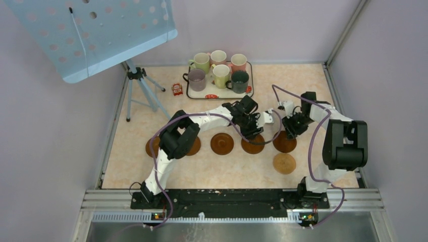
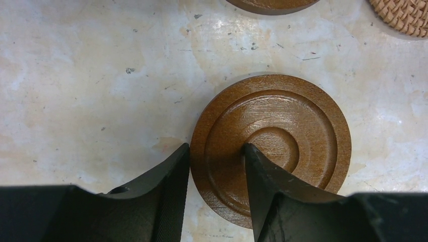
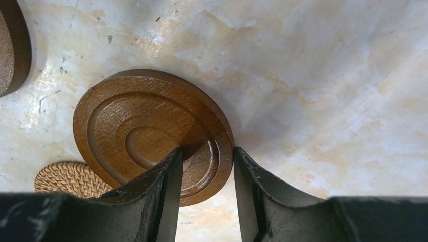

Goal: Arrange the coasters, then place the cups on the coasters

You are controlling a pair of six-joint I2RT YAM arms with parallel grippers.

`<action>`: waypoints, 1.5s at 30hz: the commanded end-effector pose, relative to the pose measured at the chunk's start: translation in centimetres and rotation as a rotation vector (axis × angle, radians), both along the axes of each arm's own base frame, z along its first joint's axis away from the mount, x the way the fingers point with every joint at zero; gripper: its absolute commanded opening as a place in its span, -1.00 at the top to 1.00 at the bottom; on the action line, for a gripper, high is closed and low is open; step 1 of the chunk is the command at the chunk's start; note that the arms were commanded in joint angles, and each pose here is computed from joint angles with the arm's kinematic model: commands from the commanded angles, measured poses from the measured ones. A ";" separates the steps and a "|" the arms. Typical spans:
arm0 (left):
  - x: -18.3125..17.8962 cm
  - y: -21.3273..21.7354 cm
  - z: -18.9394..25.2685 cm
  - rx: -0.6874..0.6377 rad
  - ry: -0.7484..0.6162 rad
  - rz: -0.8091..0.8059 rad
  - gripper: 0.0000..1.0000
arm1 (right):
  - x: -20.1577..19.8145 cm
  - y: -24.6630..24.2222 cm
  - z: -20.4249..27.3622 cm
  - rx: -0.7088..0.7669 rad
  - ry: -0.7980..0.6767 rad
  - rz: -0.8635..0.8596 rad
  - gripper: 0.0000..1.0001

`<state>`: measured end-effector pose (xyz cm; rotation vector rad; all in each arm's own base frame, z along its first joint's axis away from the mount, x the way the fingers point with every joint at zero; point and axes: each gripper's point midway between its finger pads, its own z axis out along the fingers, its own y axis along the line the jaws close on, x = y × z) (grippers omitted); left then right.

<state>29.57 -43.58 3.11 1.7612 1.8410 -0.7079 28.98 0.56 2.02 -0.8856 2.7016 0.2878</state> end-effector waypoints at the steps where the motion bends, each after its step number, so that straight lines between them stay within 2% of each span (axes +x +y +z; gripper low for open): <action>1: -0.5 -0.4 0.6 -0.002 0.001 -0.005 -0.02 | -2.1 0.5 -0.2 0.037 0.060 0.005 0.19; 8: -0.5 -0.6 1.0 -0.011 0.002 -0.005 -0.12 | -1.9 1.0 1.0 0.064 0.044 0.003 0.16; 11: -0.3 -0.8 1.4 -0.018 0.000 -0.001 -0.22 | -1.6 1.0 1.6 0.064 0.041 -0.005 -0.09; 14: -0.2 -1.0 2.0 -0.025 0.000 0.008 -0.46 | -0.8 1.0 3.0 0.074 0.003 -0.030 -0.40; 18: 0.0 -1.0 3.1 -0.037 -0.006 0.033 -0.67 | -0.3 0.9 5.6 0.091 -0.058 -0.040 -0.56; 21: 0.2 -0.8 4.6 -0.056 -0.019 0.055 -0.96 | -1.9 0.5 6.2 0.090 -0.062 -0.017 -0.58; 22: 0.3 -0.7 5.4 -0.070 -0.028 0.061 -0.97 | -2.7 0.3 6.1 0.080 -0.064 -0.006 -0.59; 26: 1.0 0.5 7.0 -0.097 -0.071 0.112 -0.97 | -6.3 -0.2 5.3 0.022 -0.087 0.079 -0.62; 33: 2.9 3.1 7.9 -0.113 -0.110 0.204 -0.97 | -9.4 -1.4 3.4 -0.084 -0.142 0.151 -0.59; 39: 4.3 4.0 8.2 -0.121 -0.099 0.255 -0.97 | -10.5 -0.6 2.1 -0.099 -0.122 0.228 -0.26; 45: 4.9 4.5 8.2 -0.117 -0.101 0.272 -0.97 | -10.6 0.3 1.0 -0.128 -0.089 0.227 -0.20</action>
